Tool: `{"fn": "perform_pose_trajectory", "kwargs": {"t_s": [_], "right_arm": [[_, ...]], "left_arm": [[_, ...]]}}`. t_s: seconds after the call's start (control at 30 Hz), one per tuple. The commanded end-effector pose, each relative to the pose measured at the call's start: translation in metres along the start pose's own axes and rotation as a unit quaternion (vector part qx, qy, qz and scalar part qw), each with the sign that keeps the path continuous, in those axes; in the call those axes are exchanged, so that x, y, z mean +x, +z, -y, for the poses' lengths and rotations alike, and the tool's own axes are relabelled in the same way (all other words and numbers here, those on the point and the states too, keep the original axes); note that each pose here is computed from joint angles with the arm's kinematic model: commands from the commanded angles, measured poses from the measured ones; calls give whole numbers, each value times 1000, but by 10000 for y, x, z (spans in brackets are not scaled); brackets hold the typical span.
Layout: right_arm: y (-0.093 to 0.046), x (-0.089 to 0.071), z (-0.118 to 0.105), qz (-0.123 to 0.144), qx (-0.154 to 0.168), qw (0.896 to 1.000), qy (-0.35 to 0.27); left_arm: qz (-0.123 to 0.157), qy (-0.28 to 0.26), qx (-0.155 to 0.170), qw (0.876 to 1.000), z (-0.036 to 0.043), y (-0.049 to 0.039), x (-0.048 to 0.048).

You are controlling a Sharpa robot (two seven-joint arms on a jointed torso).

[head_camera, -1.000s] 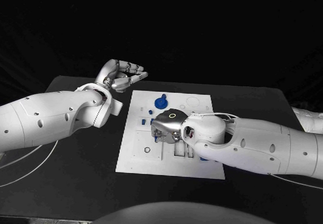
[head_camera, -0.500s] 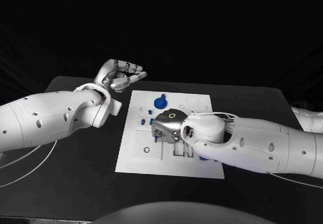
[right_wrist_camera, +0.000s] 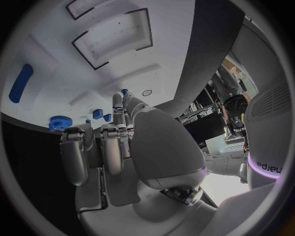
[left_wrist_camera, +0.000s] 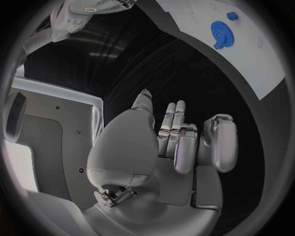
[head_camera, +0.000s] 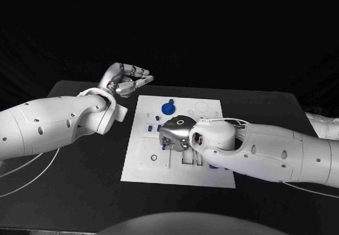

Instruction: Assemble the parts on the task board

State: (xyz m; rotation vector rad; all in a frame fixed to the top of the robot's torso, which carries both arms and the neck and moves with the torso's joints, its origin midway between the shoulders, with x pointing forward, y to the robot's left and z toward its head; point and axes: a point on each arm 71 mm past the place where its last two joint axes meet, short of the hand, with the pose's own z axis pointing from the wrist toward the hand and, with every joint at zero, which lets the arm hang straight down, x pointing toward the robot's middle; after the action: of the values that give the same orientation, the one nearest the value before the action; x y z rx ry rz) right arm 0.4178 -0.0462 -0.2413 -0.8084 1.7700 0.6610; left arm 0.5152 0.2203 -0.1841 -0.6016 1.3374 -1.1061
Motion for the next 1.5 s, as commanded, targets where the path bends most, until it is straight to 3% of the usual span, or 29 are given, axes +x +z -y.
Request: {"fn": "perform_pose_trajectory", "kwargs": {"t_s": [0.03,0.33,0.53,0.7,0.83,1.0,1.27,1.5], "right_arm": [[8,21,-8,-11,-1,1000,0],[17,34,-9,-11,2,1000,1],[-7,10,11,12,6,1000,6],[-96,-47,75,62,8,998,21],[-246,-185,219,123,17,990,67],[-471,-347,478,155,47,978,132],[-811,-369,836,131,99,977,138],[-871,-249,985,79,130,983,99]], "left_arm": [[-7,-5,3,1000,16,2,21],[-7,-6,3,1000,17,2,23],[-8,-6,3,1000,18,0,24],[-8,-6,3,1000,16,-5,18],[-7,-5,2,1000,11,-4,9],[-7,-5,3,1000,9,7,13],[-8,-5,4,1000,10,21,27],[-9,-5,3,1000,0,23,34]]}}
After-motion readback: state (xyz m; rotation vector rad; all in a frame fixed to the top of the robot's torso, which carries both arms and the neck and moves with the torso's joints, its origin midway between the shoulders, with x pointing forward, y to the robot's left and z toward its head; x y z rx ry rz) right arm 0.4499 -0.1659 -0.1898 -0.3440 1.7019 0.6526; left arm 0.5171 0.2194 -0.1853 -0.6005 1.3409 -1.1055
